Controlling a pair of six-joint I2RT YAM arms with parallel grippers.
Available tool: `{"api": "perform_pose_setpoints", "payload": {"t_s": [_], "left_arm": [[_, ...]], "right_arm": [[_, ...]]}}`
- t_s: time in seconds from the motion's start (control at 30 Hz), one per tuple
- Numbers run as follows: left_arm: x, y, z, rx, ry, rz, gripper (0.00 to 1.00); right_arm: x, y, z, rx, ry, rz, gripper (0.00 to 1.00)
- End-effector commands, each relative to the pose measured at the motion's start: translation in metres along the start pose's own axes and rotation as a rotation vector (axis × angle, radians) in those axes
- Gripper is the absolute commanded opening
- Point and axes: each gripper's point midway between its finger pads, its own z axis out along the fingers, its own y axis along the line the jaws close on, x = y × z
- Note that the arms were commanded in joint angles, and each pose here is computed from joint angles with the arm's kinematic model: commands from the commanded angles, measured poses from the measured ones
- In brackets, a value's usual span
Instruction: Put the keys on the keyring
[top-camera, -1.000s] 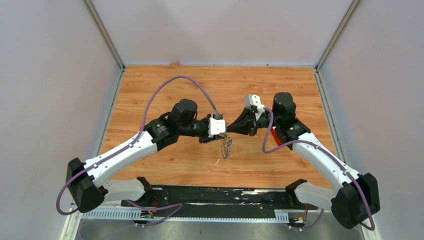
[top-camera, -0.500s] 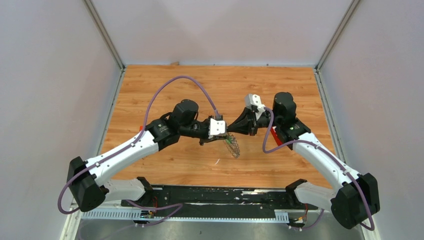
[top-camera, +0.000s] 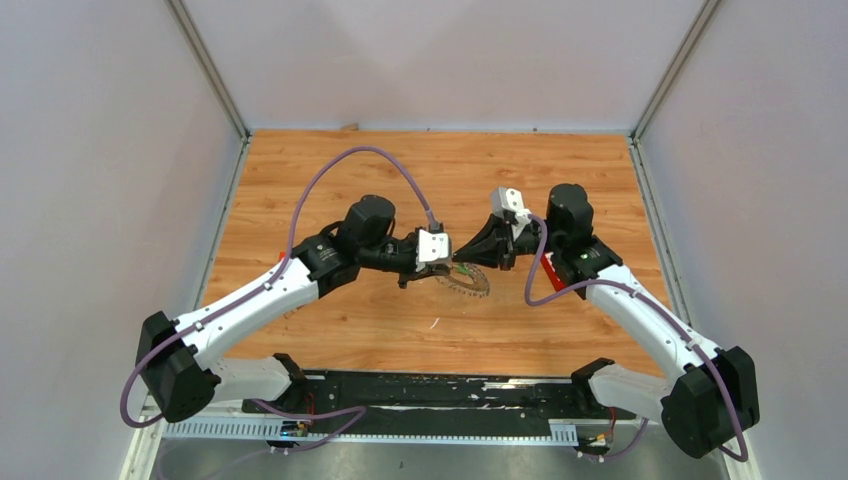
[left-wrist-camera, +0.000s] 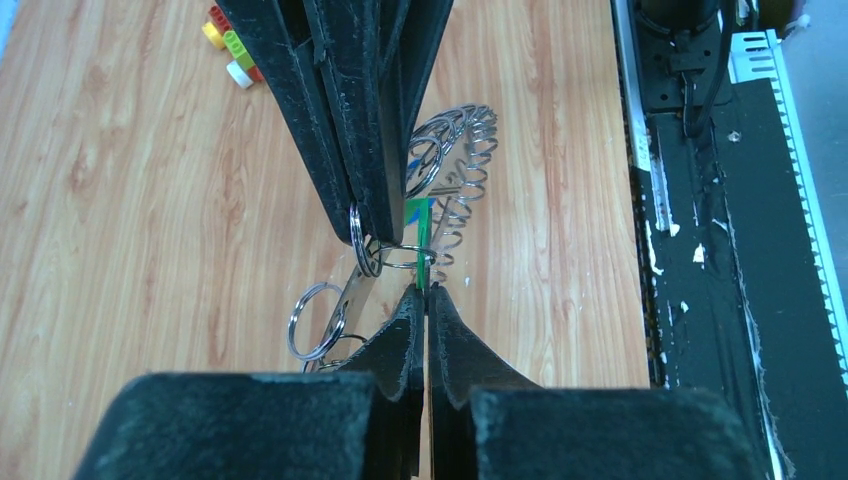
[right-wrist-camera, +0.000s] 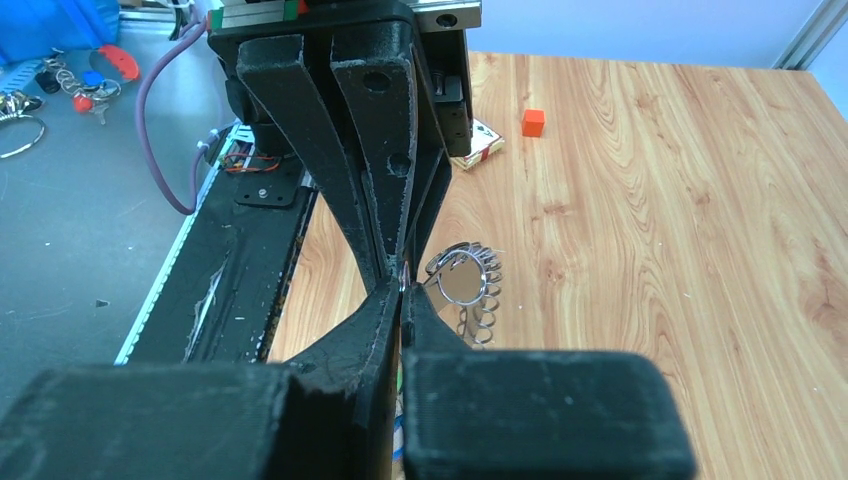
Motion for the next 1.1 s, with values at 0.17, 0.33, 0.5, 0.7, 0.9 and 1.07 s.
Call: {"api": "perform_pose_setpoints", "payload": {"t_s": [0.17,0.33,0.5,0.7,0.9,1.07], "left_arm": [[-0.019,0.002,-0.006,0.006,-0.055,-0.010,0.06],[-0.017,0.005,-0.001,0.015,-0.048,-0.023,0.23],[-0.016,0.010,0.004,0.022,-0.046,-0.022,0.31],[-0.017,0.009,0.007,0.041,-0.056,-0.020,0.32],[-0.019,-0.001,0.008,0.092,-0.084,-0.038,0.24],[-0.021,-0.001,0.005,0.091,-0.092,-0.045,0.05]], "right_arm": [[-0.024,-0.005,-0.003,0.021,-0.028,-0.111,0.00],[-0.024,-0.005,-0.003,0.023,-0.030,-0.110,0.00],[-0.025,-0.005,-0.003,0.023,-0.031,-0.111,0.00],[-0.025,-0.004,-0.003,0.022,-0.031,-0.111,0.00],[-0.024,-0.006,-0.003,0.029,-0.027,-0.115,0.00],[-0.022,-0.009,-0.004,0.046,-0.021,-0.119,0.00]]}}
